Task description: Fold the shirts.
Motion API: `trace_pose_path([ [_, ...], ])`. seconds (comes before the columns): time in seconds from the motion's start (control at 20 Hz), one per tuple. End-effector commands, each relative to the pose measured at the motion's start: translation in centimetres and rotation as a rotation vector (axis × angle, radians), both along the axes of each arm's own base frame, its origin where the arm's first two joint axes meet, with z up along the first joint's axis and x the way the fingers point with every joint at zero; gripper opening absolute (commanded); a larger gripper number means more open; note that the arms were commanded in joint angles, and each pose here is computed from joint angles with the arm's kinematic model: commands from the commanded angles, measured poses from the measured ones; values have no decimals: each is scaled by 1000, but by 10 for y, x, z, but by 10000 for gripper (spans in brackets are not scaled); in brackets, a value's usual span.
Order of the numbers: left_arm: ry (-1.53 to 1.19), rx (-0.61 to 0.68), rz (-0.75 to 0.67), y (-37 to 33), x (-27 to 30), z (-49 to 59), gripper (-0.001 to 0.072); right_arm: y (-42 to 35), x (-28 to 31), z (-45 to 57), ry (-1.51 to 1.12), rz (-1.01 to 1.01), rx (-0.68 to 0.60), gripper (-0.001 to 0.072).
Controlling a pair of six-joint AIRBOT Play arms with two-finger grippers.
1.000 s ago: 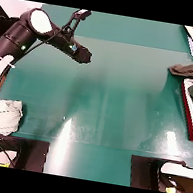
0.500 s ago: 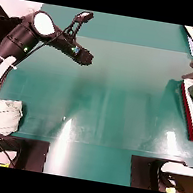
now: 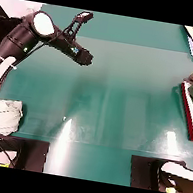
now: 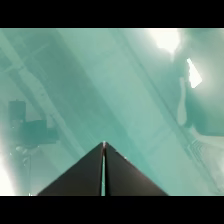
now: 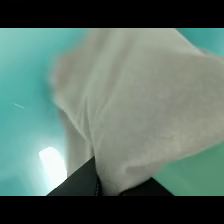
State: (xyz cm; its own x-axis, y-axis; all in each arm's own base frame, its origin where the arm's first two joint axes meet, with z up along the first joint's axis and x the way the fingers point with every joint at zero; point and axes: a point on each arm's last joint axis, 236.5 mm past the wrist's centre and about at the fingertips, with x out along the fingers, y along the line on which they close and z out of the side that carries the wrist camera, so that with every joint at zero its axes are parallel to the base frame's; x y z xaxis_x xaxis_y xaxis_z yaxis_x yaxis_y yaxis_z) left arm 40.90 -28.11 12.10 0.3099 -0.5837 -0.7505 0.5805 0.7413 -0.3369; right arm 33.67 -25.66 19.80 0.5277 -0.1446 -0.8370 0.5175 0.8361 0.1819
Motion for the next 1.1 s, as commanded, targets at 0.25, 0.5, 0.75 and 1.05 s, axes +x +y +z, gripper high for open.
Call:
trace_pose_path([
  [0.25,-13,12,-24,0,-1,-1,24,-17,-125,-54,404,-201,-99,425],
  [0.5,-9,13,-26,0,-2,-1,24,-13,-153,-67,405,-261,-46,494],
  [0.75,-26,10,-18,0,2,1,24,80,-60,-49,45,-30,213,452],
  [1.05,-17,5,-21,-1,0,0,24,181,-18,-29,-46,269,216,23],
])
